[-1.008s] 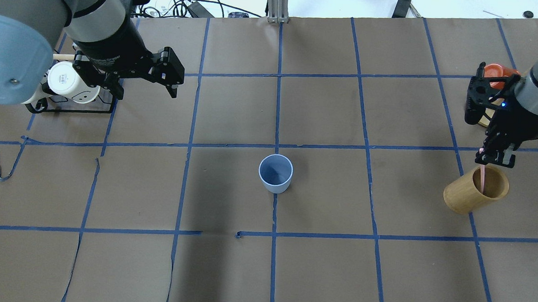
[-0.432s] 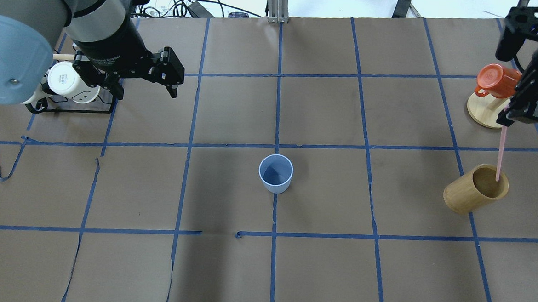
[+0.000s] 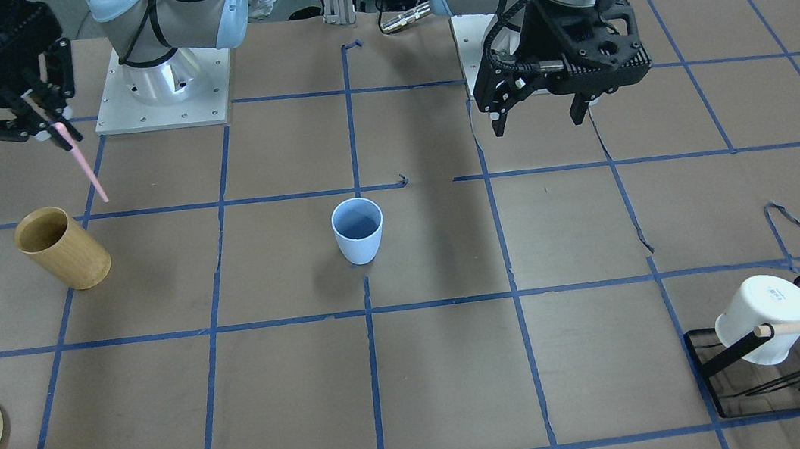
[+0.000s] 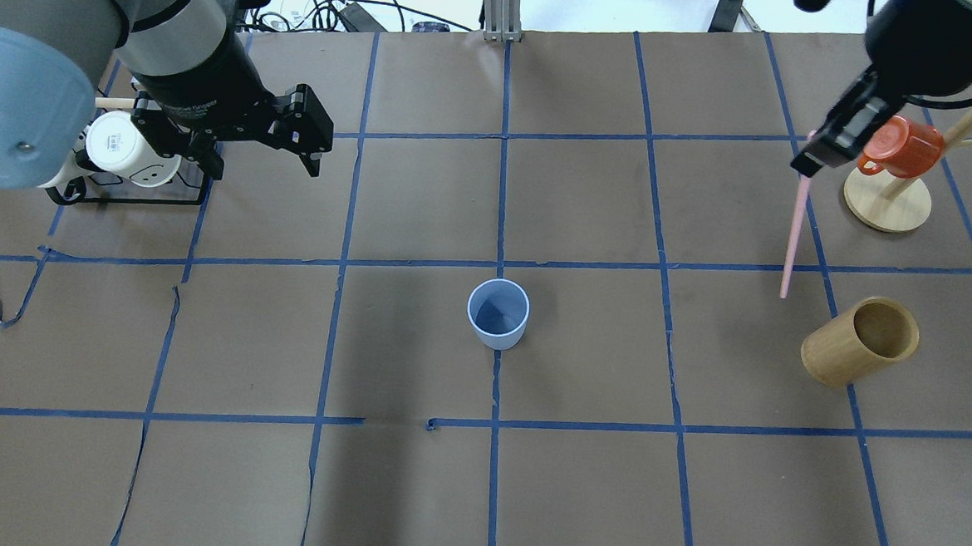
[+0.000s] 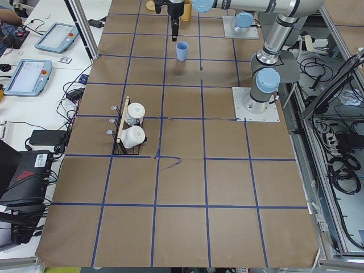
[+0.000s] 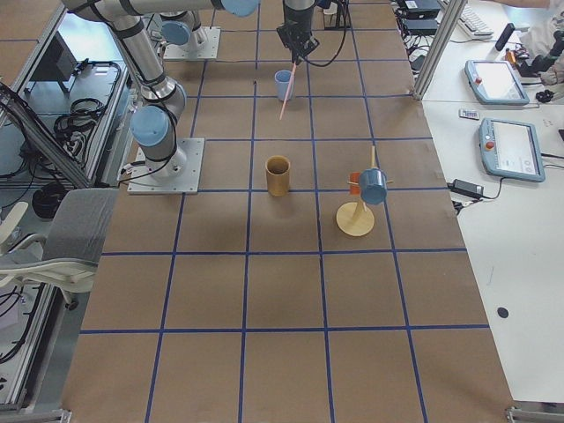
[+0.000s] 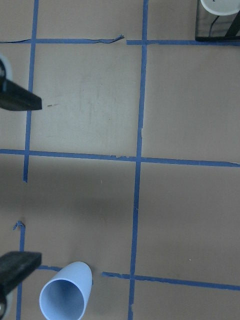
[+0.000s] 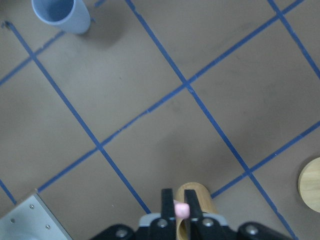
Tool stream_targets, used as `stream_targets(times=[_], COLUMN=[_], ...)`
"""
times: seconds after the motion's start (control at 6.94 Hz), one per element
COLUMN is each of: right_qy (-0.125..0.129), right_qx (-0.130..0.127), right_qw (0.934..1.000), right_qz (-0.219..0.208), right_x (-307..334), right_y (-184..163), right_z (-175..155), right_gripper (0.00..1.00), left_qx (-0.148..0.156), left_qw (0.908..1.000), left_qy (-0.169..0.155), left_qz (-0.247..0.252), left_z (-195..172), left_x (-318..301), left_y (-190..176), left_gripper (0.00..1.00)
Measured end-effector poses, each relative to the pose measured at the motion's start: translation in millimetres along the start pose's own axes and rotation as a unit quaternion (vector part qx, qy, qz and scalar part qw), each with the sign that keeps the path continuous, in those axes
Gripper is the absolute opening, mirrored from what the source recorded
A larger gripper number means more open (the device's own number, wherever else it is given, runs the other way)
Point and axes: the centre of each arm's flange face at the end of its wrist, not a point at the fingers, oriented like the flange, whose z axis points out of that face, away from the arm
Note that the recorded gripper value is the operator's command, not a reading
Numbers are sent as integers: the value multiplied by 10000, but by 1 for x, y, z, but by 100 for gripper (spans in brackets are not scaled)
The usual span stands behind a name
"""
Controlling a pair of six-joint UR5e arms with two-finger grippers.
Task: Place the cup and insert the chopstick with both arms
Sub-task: 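Carry the chopstick over the blue cup with the right gripper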
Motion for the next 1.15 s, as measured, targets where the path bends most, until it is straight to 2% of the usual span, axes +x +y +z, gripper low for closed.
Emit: stream_targets(times=[0.14, 0.43, 0.72, 1.01, 1.15], right_qy=[-29, 54, 144, 275, 265], right_qx=[205, 544, 933, 1366, 1431], right_qw=[9993, 9971, 9937, 9888, 9879], right_qz=[303, 538, 605, 545, 530], right_x=[-31, -96, -144, -159, -162], right_y=[-26, -71, -97, -114, -118], right_z=[2, 22, 66, 102, 110], right_gripper=[0, 0, 0, 0, 0], left_qx=[-1, -2, 0, 3, 4], left_qw=[10000, 10000, 10000, 10000, 10000], left_qy=[-1, -6, -7, -7, -6], left_qz=[0, 5, 6, -1, 0], left_z=[0, 0, 0, 0, 0], left_x=[0, 0, 0, 0, 0], left_y=[0, 0, 0, 0, 0], left_gripper=[100, 100, 100, 100, 100])
